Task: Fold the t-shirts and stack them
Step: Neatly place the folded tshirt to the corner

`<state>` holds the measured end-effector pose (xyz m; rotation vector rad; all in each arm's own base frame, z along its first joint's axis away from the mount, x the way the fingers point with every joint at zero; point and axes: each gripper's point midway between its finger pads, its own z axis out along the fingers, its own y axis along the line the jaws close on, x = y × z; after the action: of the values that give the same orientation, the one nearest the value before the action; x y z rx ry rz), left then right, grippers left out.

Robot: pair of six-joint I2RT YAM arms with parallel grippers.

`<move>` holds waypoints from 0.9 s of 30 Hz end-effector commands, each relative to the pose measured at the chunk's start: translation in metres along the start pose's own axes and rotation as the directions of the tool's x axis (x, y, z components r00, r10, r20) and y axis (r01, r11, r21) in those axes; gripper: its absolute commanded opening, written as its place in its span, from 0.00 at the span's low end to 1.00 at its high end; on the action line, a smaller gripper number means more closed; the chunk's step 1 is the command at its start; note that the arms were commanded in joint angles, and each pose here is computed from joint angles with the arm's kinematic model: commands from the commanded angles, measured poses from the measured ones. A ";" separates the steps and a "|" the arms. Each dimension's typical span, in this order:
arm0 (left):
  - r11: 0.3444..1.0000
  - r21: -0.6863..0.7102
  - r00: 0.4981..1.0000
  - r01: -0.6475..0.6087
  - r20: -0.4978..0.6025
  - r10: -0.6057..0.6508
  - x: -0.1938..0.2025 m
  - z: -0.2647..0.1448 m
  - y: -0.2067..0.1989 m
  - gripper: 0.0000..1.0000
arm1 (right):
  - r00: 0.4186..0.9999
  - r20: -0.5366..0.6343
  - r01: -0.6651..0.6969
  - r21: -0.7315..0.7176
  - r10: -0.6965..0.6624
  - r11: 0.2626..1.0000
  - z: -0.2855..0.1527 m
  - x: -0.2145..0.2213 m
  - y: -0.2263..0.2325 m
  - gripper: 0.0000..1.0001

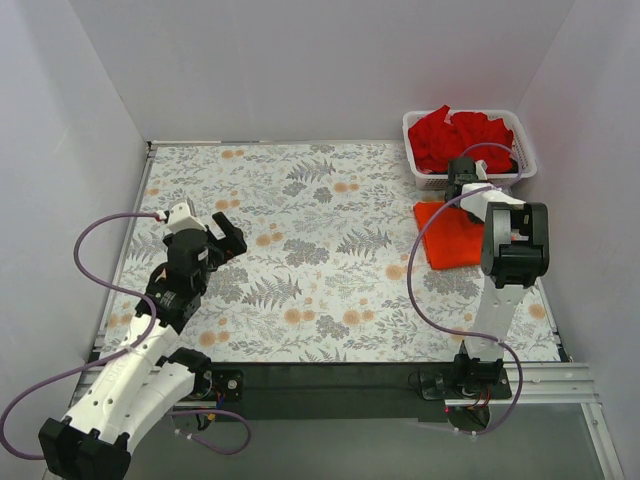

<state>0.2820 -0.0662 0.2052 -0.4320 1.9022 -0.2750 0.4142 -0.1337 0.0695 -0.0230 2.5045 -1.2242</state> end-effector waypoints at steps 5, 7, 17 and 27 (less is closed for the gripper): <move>0.999 -0.034 0.999 -0.027 -0.020 0.027 0.006 0.004 0.006 0.93 | 0.986 0.027 -0.165 0.069 0.164 0.984 0.025 -0.030 -0.036 0.01; 0.999 -0.036 0.999 -0.029 -0.024 0.028 0.007 0.004 0.006 0.92 | 0.985 0.018 -0.172 0.077 0.171 0.982 0.030 -0.029 -0.039 0.01; 0.999 -0.031 0.999 -0.031 -0.039 0.030 0.011 0.006 0.005 0.93 | 0.970 -0.045 -0.235 0.100 0.241 0.967 0.045 -0.009 -0.045 0.16; 0.999 -0.018 0.999 -0.030 -0.044 0.029 0.012 0.006 0.003 0.93 | 0.941 0.039 -0.336 -0.009 0.337 0.942 0.002 -0.030 -0.048 0.48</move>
<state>0.2846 -0.0680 0.1921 -0.4266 1.9505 -0.2536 0.4245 -0.1793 0.0726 0.3000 2.4639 -1.1626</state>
